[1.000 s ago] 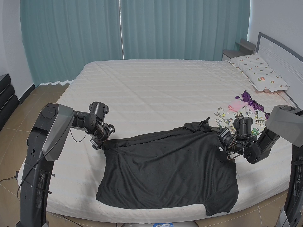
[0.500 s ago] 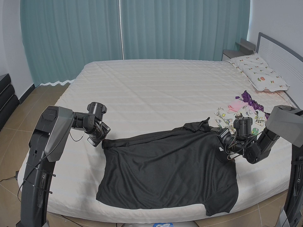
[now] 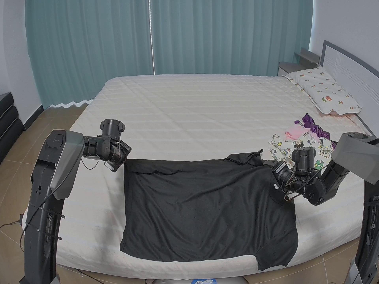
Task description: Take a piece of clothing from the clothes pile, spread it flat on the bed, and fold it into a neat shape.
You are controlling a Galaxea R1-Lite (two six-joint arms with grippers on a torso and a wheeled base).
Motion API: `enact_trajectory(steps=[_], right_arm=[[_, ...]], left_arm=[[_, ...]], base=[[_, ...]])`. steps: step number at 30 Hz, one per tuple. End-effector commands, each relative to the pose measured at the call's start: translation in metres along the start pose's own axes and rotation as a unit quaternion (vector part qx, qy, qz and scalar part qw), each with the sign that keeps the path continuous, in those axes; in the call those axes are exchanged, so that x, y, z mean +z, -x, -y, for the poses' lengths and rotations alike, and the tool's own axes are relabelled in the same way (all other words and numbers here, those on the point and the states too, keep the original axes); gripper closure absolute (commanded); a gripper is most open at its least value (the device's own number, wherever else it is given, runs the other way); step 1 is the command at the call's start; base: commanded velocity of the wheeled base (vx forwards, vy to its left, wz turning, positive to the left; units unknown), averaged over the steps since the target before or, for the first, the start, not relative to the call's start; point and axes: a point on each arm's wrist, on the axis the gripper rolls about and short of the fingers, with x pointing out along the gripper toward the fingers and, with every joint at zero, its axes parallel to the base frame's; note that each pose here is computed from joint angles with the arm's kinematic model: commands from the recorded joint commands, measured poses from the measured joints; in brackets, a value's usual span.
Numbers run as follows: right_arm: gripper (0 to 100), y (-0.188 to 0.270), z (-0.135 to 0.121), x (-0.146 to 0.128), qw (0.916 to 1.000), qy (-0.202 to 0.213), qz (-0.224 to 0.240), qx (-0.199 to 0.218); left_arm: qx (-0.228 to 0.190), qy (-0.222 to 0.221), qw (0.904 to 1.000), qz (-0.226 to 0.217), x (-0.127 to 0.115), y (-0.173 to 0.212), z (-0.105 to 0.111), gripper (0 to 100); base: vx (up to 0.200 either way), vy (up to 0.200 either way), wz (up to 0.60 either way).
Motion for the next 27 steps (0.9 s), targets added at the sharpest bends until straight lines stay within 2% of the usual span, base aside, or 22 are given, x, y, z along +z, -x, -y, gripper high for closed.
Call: enact_trajectory(steps=[1, 5, 11, 12, 21, 23, 27], right_arm=[[0, 0.000, 0.001, -0.001, 1.0000, 0.000, -0.001, -0.001], [0, -0.001, 0.001, -0.001, 1.0000, 0.001, -0.001, -0.001], [0, -0.001, 0.000, -0.004, 1.0000, 0.002, -0.003, -0.001], [0, -0.001, 0.000, -0.004, 1.0000, 0.002, -0.003, -0.002], [0, 0.000, 0.000, -0.003, 1.0000, 0.002, -0.002, -0.002], [0, 0.002, 0.002, -0.004, 1.0000, 0.005, -0.004, -0.005], [0, 0.004, 0.002, -0.005, 0.9999, 0.015, -0.005, -0.005]], left_arm=[[-0.024, -0.003, 0.9996, 0.016, 0.003, -0.006, 0.000, 100], [-0.028, -0.024, 0.9991, 0.022, 0.000, -0.014, -0.004, 100], [-0.032, -0.018, 0.9988, 0.032, 0.006, -0.019, -0.009, 100], [-0.027, -0.019, 0.9990, 0.032, 0.006, -0.022, -0.013, 0], [-0.015, -0.011, 0.9994, 0.029, 0.016, -0.021, -0.020, 0], [0.014, -0.006, 0.9998, 0.009, 0.022, -0.009, -0.024, 0], [0.029, 0.014, 0.9992, -0.022, 0.030, 0.014, -0.024, 0]], base=[[0.000, 0.000, 0.00], [0.000, 0.000, 0.00], [0.000, 0.000, 0.00], [0.000, 0.000, 0.00], [0.000, 0.000, 0.00], [0.000, 0.000, 0.00], [0.000, 0.000, 0.00]])
